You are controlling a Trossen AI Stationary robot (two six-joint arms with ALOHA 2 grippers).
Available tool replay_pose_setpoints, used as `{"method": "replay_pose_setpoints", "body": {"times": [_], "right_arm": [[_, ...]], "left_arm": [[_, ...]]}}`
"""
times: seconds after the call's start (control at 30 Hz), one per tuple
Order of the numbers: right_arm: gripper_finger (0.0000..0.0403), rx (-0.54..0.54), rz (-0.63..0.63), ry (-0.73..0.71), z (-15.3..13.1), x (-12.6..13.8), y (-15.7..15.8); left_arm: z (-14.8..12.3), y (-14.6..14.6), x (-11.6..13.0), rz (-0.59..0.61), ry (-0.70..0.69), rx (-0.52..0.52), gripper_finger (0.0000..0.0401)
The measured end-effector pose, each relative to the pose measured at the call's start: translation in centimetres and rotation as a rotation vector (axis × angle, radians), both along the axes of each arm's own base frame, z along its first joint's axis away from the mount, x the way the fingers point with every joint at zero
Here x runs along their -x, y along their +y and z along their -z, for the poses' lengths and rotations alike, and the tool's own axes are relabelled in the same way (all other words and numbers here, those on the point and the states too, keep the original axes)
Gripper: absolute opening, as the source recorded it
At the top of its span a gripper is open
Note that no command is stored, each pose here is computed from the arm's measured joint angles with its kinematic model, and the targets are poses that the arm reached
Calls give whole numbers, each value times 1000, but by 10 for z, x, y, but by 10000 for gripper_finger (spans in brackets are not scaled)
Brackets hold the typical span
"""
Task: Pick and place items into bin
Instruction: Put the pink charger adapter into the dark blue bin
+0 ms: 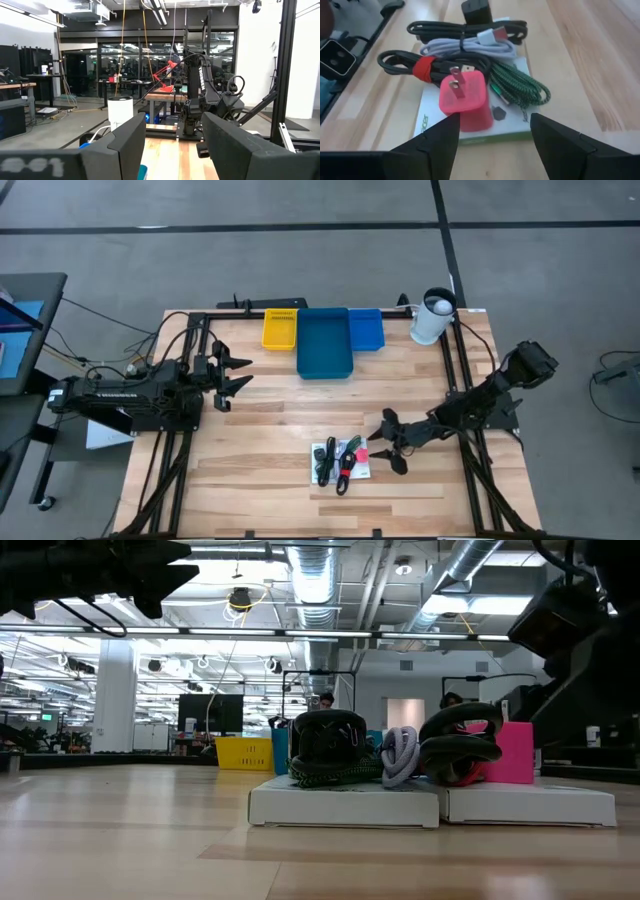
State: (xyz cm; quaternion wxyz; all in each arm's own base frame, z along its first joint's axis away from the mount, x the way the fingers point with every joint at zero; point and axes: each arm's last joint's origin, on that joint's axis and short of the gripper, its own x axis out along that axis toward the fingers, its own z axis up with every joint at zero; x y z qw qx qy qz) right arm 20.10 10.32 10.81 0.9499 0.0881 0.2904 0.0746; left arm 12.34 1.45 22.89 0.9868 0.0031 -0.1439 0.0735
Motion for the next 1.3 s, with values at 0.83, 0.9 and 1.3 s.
{"method": "replay_pose_setpoints", "body": {"times": [0.83, 0.9, 1.3], "right_arm": [[240, -2, -39, 43, -3, -2, 9], [240, -24, -22, 49, -3, -2, 9], [240, -68, -17, 58, -3, 1, 14]], "left_arm": [[1, 0, 0, 0, 9, 1, 186], [1, 0, 0, 0, 8, 1, 186], [1, 0, 0, -5, 10, -9, 186]]}}
